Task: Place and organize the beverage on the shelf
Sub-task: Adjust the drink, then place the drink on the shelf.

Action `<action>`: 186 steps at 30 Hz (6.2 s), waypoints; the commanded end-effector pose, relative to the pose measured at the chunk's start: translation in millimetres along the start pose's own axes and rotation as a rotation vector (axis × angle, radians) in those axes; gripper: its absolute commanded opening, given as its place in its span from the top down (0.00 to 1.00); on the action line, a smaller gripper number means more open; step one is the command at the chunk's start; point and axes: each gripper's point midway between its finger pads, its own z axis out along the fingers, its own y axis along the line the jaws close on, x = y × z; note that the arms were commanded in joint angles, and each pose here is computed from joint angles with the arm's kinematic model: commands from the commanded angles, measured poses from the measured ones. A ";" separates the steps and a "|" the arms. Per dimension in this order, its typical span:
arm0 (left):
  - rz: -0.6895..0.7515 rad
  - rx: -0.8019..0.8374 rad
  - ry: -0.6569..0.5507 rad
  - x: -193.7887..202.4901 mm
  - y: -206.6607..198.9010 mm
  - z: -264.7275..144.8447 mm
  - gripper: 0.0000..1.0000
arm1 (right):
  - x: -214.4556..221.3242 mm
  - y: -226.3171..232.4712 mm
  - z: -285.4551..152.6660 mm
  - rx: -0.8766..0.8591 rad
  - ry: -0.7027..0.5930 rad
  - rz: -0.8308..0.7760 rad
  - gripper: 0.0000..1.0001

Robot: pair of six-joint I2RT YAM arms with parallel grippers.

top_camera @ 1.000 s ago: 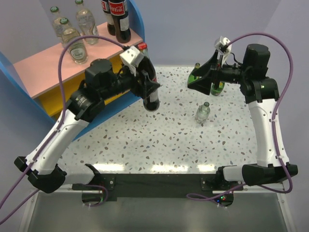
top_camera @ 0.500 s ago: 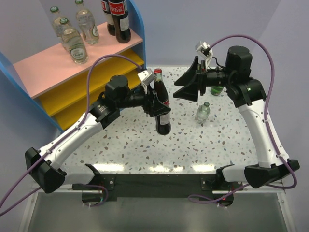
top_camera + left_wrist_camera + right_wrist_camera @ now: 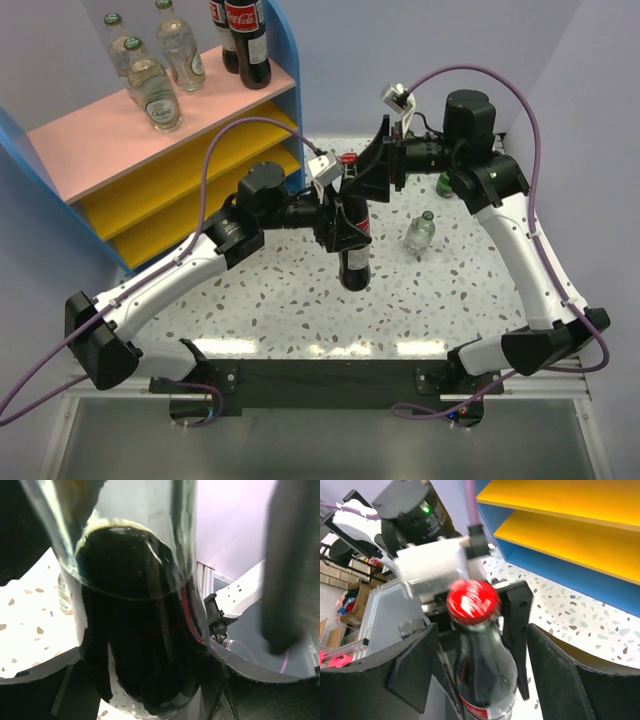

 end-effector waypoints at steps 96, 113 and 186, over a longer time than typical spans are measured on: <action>0.293 -0.374 -0.399 -69.7 15.4 -12.6 1.00 | -83.2 13.6 -48.1 0.130 -0.247 -0.151 0.26; 0.386 -0.630 -0.514 -126.6 11.2 -97.5 1.00 | -88.9 -2.5 -88.5 0.303 -0.293 -0.190 0.21; 0.665 -1.150 -1.000 -375.2 81.0 -283.5 1.00 | -20.0 -107.3 -141.1 0.610 -0.190 -0.057 0.19</action>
